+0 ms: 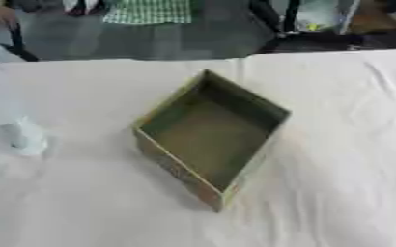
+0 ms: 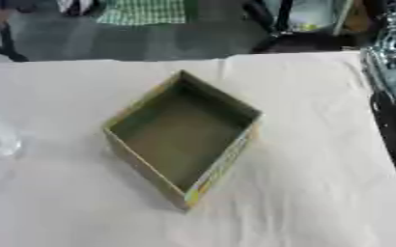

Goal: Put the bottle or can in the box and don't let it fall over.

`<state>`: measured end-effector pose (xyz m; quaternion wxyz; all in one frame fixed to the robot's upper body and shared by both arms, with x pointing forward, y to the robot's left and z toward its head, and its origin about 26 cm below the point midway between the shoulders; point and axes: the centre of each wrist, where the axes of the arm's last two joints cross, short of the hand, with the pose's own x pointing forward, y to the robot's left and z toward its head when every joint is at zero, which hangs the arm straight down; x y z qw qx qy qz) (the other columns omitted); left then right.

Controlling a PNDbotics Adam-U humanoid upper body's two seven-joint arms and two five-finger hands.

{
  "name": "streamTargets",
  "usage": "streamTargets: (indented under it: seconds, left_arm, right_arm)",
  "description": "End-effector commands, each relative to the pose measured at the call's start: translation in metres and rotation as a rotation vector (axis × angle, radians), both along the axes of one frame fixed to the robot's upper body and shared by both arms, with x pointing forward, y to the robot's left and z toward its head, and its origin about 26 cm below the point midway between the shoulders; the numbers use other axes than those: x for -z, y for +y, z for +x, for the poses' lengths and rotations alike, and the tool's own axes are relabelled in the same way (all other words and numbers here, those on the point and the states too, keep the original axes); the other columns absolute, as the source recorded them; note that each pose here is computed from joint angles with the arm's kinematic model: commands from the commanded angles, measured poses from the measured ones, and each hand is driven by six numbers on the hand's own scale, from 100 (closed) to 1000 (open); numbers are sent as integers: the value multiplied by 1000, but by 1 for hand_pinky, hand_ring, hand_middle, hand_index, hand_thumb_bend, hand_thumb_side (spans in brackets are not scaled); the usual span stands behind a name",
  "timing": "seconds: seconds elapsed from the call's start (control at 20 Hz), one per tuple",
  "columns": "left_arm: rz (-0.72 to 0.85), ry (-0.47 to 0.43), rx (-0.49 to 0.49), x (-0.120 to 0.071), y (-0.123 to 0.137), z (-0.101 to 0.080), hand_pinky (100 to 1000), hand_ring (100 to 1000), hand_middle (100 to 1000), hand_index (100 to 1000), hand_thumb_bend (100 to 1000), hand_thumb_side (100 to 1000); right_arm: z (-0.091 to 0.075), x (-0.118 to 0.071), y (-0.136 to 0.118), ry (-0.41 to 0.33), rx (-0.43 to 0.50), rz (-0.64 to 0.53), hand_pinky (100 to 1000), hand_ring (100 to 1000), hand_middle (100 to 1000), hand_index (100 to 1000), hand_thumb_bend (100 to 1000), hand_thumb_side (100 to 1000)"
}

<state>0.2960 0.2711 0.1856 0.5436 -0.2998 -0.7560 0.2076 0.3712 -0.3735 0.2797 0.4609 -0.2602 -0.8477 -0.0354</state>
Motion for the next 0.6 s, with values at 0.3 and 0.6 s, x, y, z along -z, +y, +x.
streamTargets:
  seconds: [0.3, 0.6]
  left_arm:
    - [44, -54, -8, -3, 5, -5, 719, 396, 317, 1000, 679, 737]
    - [40, -49, -6, 3, 3, -7, 718, 396, 317, 1000, 680, 738]
  right_arm:
    - [-13, -22, -4, -63, 21, -41, 802, 739, 721, 880, 100, 717]
    - [-16, -17, -3, -50, 21, -39, 801, 737, 720, 880, 100, 722]
